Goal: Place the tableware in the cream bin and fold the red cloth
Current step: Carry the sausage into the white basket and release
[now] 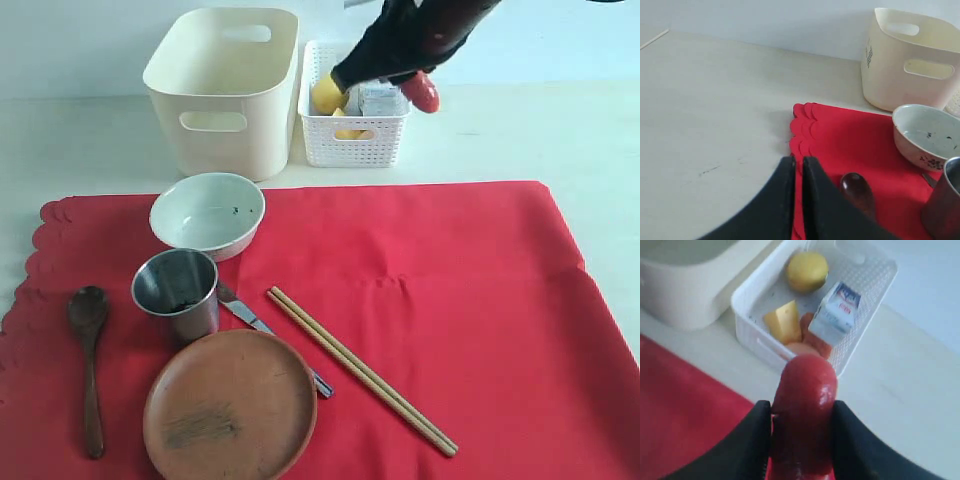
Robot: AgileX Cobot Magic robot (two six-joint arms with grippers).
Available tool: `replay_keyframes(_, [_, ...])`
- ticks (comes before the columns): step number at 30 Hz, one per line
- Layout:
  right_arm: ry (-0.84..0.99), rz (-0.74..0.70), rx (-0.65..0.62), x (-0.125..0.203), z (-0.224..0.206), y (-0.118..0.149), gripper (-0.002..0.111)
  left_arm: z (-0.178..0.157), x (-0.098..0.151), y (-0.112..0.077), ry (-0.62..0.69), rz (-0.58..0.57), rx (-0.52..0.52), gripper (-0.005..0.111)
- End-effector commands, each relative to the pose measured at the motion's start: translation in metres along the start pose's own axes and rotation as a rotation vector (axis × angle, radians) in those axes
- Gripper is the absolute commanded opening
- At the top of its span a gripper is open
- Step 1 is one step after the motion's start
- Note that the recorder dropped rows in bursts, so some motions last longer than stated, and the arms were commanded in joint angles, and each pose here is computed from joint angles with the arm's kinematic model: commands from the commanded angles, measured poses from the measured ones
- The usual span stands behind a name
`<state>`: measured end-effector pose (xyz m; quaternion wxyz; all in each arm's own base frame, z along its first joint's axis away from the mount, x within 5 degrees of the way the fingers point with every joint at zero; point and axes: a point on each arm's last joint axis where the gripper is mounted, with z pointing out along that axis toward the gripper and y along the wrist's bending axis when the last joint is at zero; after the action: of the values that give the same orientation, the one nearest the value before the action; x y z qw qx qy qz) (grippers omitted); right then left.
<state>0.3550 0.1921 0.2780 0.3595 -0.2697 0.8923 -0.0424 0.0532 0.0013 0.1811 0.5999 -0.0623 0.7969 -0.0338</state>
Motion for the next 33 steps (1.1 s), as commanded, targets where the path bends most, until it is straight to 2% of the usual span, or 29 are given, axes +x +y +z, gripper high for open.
replay_keyframes(1, [-0.154, 0.077, -0.041, -0.021, 0.013, -0.021, 0.000, 0.000, 0.000, 0.000, -0.008, 0.001, -0.001, 0.008])
replay_keyframes(7, [-0.197, 0.093, -0.122, -0.038, 0.056, -0.023, 0.000, 0.000, 0.000, 0.000, -0.008, 0.001, -0.001, 0.008])
replay_keyframes(11, [-0.213, 0.076, -0.129, -0.052, 0.099, -0.018, 0.000, 0.000, 0.000, 0.000, -0.008, 0.001, -0.001, 0.008])
replay_keyframes(18, [-0.212, 0.073, -0.126, -0.054, 0.162, -0.009, 0.000, 0.000, 0.000, 0.000, -0.008, 0.001, -0.001, 0.008])
replay_keyframes(22, [-0.191, 0.104, -0.109, -0.044, 0.181, -0.021, 0.003, 0.000, 0.000, 0.000, -0.008, 0.001, -0.001, 0.008])
replay_keyframes(25, [-0.177, 0.109, -0.105, -0.039, 0.189, -0.024, 0.011, 0.000, 0.000, 0.000, -0.008, 0.001, -0.001, 0.008])
replay_keyframes(29, [-0.167, 0.108, -0.105, -0.037, 0.192, -0.024, 0.033, 0.000, 0.000, 0.000, -0.008, 0.001, -0.001, 0.008])
replay_keyframes(30, [-0.167, 0.108, -0.105, -0.037, 0.192, -0.024, 0.040, 0.000, 0.000, 0.000, -0.008, 0.001, -0.001, 0.008])
replay_keyframes(31, [-0.170, 0.108, -0.105, -0.038, 0.190, -0.025, 0.053, 0.000, 0.000, 0.000, -0.008, 0.001, -0.001, 0.008])
replay_keyframes(33, [-0.164, 0.104, -0.104, -0.039, 0.186, -0.026, 0.067, 0.000, 0.000, 0.000, -0.008, 0.001, -0.001, 0.008])
